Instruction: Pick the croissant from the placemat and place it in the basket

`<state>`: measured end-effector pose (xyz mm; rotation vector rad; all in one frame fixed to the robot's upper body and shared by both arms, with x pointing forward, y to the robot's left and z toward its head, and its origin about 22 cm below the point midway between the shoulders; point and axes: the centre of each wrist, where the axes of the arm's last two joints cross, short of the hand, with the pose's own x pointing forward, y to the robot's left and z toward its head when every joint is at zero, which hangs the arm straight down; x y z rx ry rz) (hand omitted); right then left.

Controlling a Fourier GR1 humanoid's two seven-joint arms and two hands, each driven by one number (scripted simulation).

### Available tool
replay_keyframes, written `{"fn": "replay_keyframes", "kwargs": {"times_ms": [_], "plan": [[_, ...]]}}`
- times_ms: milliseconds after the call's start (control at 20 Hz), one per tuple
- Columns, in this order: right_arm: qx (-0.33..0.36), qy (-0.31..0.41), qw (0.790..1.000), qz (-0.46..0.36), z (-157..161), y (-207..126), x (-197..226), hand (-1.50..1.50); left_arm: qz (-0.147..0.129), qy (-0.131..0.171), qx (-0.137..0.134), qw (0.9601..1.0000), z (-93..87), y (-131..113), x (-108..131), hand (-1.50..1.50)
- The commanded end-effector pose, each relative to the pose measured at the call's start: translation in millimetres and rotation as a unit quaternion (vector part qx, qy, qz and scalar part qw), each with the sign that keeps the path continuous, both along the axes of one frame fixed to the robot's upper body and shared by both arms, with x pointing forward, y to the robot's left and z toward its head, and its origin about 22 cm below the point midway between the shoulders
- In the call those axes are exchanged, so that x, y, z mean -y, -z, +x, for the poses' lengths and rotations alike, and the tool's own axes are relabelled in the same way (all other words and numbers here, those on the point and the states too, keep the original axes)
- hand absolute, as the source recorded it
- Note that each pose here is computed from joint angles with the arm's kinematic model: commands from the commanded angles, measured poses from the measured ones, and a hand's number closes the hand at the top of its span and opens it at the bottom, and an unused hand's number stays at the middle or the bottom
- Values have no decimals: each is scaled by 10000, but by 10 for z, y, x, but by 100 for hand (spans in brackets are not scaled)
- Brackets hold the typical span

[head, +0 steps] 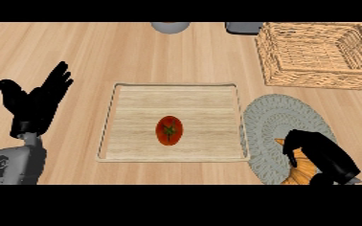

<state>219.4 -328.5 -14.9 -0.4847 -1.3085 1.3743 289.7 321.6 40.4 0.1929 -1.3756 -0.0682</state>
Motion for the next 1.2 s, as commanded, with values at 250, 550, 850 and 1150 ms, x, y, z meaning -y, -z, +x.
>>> {"fn": "replay_keyframes", "kwargs": {"times_ms": [250,550,850,1150], "plan": [[-131,-354,9976,582,-770,-36,-1363,150,17,-108,59,9999,-67,25,-66,0],[65,-270,9672,2526,-904,-274,-1493,150,-38,-109,0,9999,-38,96,1,0],[1126,-82,9346,3374,-1215,-1045,-1369,150,63,-111,100,9999,-105,30,-34,0],[1655,667,9351,3063,-1283,-1554,-1173,150,57,-37,75,9999,-40,79,69,0]]}}
